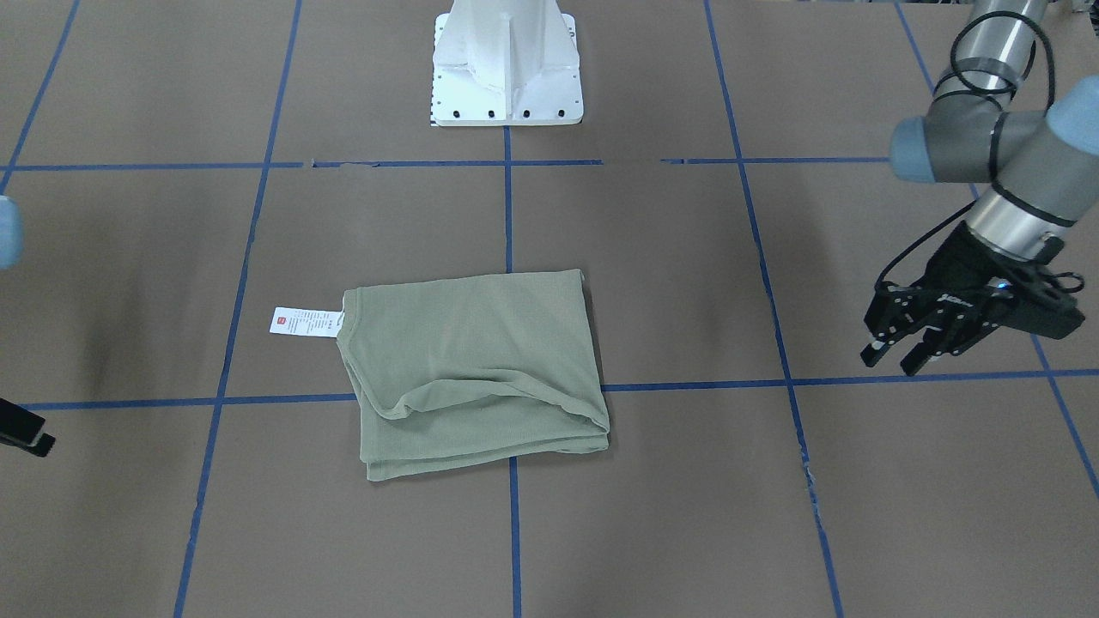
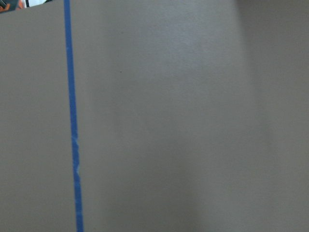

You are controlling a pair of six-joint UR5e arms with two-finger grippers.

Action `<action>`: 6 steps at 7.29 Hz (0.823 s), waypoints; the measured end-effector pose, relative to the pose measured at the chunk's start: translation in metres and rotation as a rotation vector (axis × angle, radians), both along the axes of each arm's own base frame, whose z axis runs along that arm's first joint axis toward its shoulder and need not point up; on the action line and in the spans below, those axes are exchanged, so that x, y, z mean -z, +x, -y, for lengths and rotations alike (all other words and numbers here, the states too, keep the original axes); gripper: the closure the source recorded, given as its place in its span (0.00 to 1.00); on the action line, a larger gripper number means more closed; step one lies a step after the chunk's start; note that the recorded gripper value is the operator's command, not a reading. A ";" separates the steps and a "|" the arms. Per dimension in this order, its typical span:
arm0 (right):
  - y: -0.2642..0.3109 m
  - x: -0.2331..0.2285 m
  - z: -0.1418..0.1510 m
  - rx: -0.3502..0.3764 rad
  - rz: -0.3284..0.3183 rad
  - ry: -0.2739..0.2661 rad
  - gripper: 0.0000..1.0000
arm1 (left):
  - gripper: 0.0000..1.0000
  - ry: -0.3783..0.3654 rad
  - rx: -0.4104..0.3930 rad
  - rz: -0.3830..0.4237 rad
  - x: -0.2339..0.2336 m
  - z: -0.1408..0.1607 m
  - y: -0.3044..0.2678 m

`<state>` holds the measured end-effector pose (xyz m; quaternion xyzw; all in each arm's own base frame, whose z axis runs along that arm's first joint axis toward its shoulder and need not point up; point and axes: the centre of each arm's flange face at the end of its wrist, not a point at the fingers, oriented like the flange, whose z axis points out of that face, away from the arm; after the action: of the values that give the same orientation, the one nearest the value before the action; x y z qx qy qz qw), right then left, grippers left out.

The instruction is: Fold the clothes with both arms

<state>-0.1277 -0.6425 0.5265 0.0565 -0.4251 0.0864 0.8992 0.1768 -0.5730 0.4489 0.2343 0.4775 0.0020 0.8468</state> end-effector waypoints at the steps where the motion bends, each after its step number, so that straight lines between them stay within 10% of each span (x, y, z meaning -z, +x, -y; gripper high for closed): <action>1: 0.039 -0.040 -0.023 0.049 -0.019 0.037 0.00 | 0.41 0.037 -0.035 0.055 -0.027 -0.006 -0.056; 3: 0.093 -0.102 -0.068 0.145 -0.053 0.064 0.00 | 0.38 0.048 -0.101 0.214 -0.065 -0.018 -0.151; 4: 0.107 -0.110 -0.086 0.181 -0.048 0.044 0.00 | 0.00 0.006 -0.142 0.276 -0.083 -0.023 -0.186; 6: 0.116 -0.085 -0.109 0.228 -0.049 -0.009 0.00 | 0.00 -0.116 -0.204 0.313 -0.111 -0.035 -0.216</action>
<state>-0.0113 -0.5331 0.6113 0.0058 -0.4063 -0.0159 0.9136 -0.0396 -0.5378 0.5598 0.1322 0.3604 0.0967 0.9183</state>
